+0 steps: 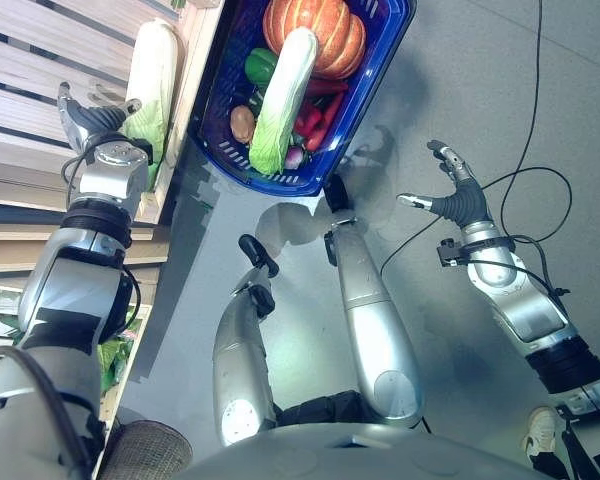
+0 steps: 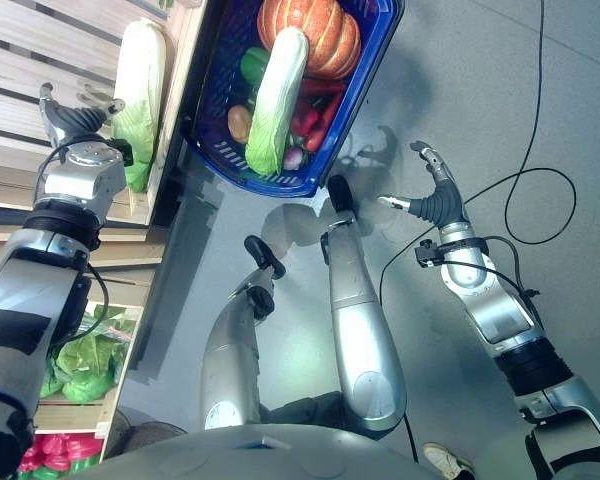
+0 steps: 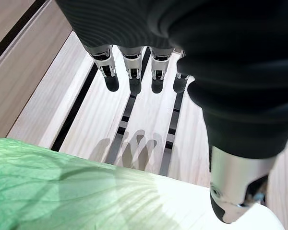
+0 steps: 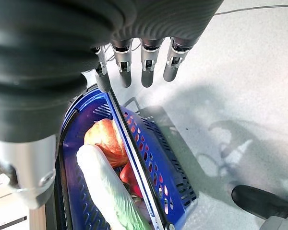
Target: Pick up fruits and vegetables into the basket
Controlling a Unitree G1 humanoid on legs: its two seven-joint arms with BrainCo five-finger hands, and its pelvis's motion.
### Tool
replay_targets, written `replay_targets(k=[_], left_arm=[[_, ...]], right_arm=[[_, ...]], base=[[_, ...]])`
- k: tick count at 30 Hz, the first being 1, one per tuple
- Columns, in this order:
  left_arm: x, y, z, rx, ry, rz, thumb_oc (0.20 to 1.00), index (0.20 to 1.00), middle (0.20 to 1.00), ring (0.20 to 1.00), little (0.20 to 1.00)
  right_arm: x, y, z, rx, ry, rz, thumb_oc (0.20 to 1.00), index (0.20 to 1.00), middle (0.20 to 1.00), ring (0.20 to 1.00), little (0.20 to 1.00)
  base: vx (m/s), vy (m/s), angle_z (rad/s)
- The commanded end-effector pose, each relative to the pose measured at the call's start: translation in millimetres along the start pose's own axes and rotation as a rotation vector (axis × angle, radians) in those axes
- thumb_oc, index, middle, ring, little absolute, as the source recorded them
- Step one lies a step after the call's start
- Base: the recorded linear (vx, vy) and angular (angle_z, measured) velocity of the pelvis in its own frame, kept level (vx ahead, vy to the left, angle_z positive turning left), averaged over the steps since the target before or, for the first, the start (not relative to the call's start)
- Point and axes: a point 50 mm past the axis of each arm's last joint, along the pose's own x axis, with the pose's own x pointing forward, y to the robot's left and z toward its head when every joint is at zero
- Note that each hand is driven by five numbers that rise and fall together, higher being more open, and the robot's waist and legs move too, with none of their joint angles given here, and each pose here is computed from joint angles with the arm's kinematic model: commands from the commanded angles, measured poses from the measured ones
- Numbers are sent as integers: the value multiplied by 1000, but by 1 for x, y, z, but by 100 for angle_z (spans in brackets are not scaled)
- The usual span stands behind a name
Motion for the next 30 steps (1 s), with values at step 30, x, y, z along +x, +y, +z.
replay_targets(k=[30], left_arm=[[19, 24, -27, 218, 167, -59, 1000, 1000, 1000, 1000, 1000]], right_arm=[[8, 1, 9, 120, -12, -16, 1000, 1000, 1000, 1000, 1000]], base=[[6, 6, -3]])
